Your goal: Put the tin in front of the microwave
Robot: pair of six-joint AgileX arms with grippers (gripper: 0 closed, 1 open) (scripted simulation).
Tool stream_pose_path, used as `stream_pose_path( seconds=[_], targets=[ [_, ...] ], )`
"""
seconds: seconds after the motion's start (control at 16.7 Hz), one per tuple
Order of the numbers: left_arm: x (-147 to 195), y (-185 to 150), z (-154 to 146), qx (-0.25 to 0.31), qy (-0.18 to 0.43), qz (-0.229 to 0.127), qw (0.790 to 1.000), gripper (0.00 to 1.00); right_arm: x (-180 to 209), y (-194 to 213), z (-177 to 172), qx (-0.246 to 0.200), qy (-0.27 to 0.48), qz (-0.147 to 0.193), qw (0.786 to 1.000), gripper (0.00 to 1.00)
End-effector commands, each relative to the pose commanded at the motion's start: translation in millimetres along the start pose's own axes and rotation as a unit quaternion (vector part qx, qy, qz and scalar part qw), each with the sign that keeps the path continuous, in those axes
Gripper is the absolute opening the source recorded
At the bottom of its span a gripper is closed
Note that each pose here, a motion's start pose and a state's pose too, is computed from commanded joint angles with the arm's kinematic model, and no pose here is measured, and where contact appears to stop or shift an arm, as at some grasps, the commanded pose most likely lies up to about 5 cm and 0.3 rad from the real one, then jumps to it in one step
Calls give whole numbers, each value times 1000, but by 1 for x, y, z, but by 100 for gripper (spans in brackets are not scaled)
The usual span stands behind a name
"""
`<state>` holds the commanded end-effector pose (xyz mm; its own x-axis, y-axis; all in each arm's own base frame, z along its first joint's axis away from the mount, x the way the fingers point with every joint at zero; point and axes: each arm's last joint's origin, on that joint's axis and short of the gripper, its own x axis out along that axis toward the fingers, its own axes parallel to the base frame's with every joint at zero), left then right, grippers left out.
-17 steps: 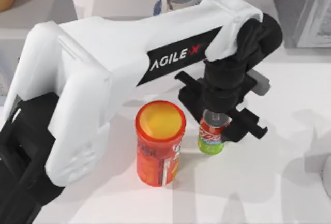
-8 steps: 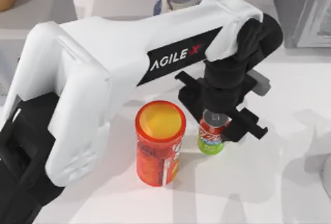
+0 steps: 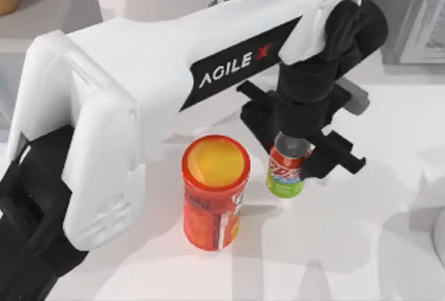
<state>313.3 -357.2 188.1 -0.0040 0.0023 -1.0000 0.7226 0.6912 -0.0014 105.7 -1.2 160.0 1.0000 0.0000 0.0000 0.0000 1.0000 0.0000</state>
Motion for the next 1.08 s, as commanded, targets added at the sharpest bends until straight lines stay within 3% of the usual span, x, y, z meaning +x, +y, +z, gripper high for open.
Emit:
stream_pose_path(
  seconds=[0.42,0.66,0.84,1.08],
  targets=[
    [-11,1,-1,0,-1,0,1000,0,0,0,0,0,0,0,1000,100],
    [-38,27,-13,-25,-38,23,999,0,0,0,0,0,0,0,1000,100],
    [-73,67,-42,-70,-77,50,993,0,0,0,0,0,0,0,1000,100],
    [-102,119,-114,-146,-94,75,982,0,0,0,0,0,0,0,1000,100]
  ],
)
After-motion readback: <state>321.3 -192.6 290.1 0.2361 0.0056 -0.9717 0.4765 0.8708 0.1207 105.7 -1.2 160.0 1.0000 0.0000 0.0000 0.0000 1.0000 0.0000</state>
